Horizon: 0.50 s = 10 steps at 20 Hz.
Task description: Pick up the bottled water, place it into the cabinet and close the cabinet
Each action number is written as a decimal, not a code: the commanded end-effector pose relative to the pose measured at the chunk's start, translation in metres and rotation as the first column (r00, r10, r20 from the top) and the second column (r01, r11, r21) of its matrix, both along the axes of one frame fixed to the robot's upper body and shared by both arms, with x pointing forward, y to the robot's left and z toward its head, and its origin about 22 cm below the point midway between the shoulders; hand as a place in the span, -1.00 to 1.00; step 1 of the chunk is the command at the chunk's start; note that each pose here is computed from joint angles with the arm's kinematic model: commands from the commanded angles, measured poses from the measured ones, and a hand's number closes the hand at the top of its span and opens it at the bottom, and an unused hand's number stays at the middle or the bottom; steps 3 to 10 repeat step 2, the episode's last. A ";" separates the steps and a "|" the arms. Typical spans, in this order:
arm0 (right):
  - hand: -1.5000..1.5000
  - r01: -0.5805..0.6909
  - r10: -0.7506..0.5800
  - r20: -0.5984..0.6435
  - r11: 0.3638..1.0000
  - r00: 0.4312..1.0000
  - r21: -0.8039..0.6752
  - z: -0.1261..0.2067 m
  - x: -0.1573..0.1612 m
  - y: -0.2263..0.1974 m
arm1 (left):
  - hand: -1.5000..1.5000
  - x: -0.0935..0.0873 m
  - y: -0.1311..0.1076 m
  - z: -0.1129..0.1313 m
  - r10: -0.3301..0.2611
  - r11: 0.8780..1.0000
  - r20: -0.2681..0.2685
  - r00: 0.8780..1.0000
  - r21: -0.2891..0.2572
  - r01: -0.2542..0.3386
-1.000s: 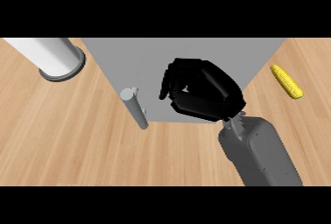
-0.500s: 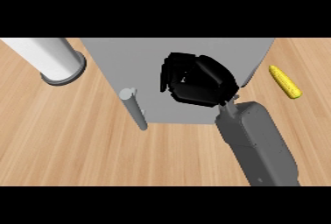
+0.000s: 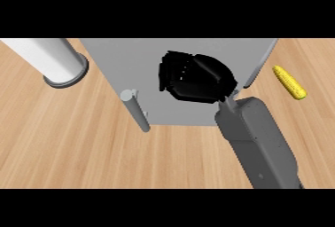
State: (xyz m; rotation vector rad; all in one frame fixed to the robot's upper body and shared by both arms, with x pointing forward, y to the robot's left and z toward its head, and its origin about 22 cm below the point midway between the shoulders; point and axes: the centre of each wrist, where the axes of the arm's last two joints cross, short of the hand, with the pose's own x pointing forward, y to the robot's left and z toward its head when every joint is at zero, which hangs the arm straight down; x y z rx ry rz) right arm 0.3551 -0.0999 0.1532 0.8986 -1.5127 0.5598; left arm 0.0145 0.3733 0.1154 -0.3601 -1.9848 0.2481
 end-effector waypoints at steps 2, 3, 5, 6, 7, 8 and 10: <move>1.00 0.061 -0.061 -0.027 0.998 0.998 0.003 0.021 0.022 0.028 | -1.00 0.000 -0.006 0.001 -0.030 1.000 -0.004 1.000 -0.008 0.030; 1.00 0.061 -0.061 -0.027 0.998 0.998 0.003 0.021 0.022 0.028 | -1.00 0.000 -0.006 0.001 -0.030 1.000 -0.004 1.000 -0.008 0.030; 1.00 0.061 -0.061 -0.027 0.998 0.998 0.003 0.021 0.022 0.028 | -1.00 0.000 -0.006 0.001 -0.030 1.000 -0.004 1.000 -0.008 0.030; 1.00 0.061 -0.061 -0.027 0.998 0.998 0.003 0.021 0.022 0.028 | -1.00 0.000 -0.006 0.001 -0.030 1.000 -0.004 1.000 -0.008 0.030; 1.00 0.061 -0.061 -0.027 0.998 0.998 0.003 0.021 0.022 0.028 | -1.00 0.000 -0.006 0.001 -0.030 1.000 -0.004 1.000 -0.008 0.030; 1.00 0.061 -0.061 -0.027 0.998 0.998 0.003 0.021 0.022 0.028 | -1.00 0.000 -0.006 0.001 -0.030 1.000 -0.004 1.000 -0.008 0.030; 1.00 0.061 -0.061 -0.027 0.998 0.998 0.003 0.021 0.022 0.028 | -1.00 0.000 -0.006 0.001 -0.030 1.000 -0.004 1.000 -0.008 0.030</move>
